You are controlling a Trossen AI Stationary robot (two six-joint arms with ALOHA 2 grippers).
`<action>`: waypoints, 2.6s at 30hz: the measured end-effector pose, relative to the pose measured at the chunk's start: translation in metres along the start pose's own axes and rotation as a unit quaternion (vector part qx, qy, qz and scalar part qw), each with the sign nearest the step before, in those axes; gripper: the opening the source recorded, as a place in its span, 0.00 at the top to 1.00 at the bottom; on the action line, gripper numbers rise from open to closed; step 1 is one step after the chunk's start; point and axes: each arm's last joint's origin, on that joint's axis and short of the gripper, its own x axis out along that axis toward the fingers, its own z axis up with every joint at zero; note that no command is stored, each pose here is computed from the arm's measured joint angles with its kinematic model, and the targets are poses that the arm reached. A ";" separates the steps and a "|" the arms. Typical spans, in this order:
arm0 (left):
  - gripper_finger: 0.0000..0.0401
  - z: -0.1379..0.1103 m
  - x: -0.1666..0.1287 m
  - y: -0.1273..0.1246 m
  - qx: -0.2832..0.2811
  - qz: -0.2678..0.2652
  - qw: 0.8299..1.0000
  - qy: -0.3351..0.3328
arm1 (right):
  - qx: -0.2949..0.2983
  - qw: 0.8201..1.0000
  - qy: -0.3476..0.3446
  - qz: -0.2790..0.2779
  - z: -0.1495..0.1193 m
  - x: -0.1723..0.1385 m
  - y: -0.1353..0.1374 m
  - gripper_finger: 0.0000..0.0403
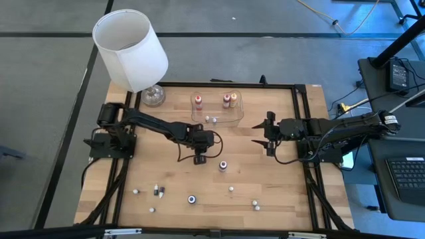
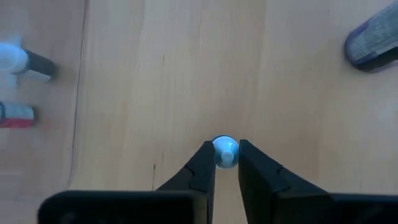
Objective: Pick & Place food coloring
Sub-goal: Put the top small blue food coloring bottle into the transparent bin, then put the large violet food coloring bottle into the transparent bin
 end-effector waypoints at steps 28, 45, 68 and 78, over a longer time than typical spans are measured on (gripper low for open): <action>0.88 0.070 -0.033 0.112 -0.144 0.067 0.979 -0.128 | -0.012 1.000 0.000 0.000 0.000 0.000 0.000 0.35; 0.88 0.061 0.026 0.121 -0.150 0.049 0.984 -0.079 | -0.012 1.000 0.000 0.000 0.000 0.000 0.000 0.35; 0.79 0.058 0.035 0.120 -0.149 0.055 0.985 -0.066 | -0.012 1.000 0.001 0.000 0.000 0.000 0.000 0.35; 0.79 0.070 -0.023 0.116 -0.121 0.046 0.983 -0.127 | -0.012 1.000 0.002 0.000 0.000 0.000 0.000 0.35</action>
